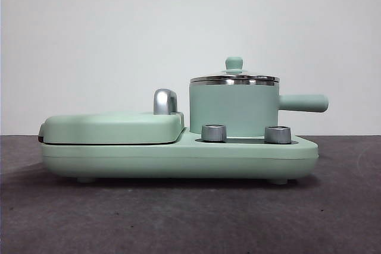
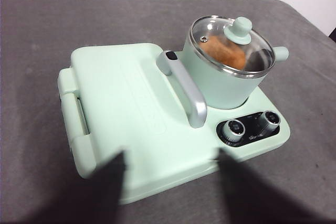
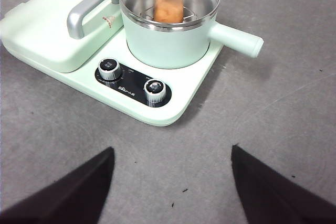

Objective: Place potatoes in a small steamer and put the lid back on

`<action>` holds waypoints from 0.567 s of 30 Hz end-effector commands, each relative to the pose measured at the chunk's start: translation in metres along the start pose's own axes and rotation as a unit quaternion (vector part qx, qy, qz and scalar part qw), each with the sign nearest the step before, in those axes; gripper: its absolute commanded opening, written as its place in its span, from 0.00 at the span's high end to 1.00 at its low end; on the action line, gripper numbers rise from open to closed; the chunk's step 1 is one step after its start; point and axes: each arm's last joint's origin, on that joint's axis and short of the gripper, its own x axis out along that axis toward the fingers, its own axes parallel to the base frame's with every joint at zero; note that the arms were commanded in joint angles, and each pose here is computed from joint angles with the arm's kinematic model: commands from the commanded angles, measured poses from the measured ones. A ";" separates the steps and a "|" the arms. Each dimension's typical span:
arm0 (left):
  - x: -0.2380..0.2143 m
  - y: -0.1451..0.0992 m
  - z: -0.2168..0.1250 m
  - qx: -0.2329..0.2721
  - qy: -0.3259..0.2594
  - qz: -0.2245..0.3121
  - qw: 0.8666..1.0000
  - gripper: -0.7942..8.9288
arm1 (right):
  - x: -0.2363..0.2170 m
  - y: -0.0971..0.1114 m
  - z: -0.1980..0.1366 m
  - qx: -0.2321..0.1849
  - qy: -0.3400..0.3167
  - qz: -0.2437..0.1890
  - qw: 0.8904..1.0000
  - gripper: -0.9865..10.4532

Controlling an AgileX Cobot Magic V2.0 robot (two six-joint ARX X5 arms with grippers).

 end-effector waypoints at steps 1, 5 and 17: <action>-0.003 -0.001 0.003 -0.008 -0.015 -0.002 1.000 0.92 | -0.001 0.000 0.002 0.000 -0.005 0.003 1.000 0.90; -0.005 -0.001 0.002 -0.008 -0.013 -0.001 1.000 0.91 | -0.001 0.001 0.003 0.001 -0.009 0.005 1.000 0.89; -0.008 -0.002 0.002 -0.003 -0.020 -0.003 1.000 0.91 | -0.001 0.001 0.006 0.000 -0.024 0.005 1.000 0.89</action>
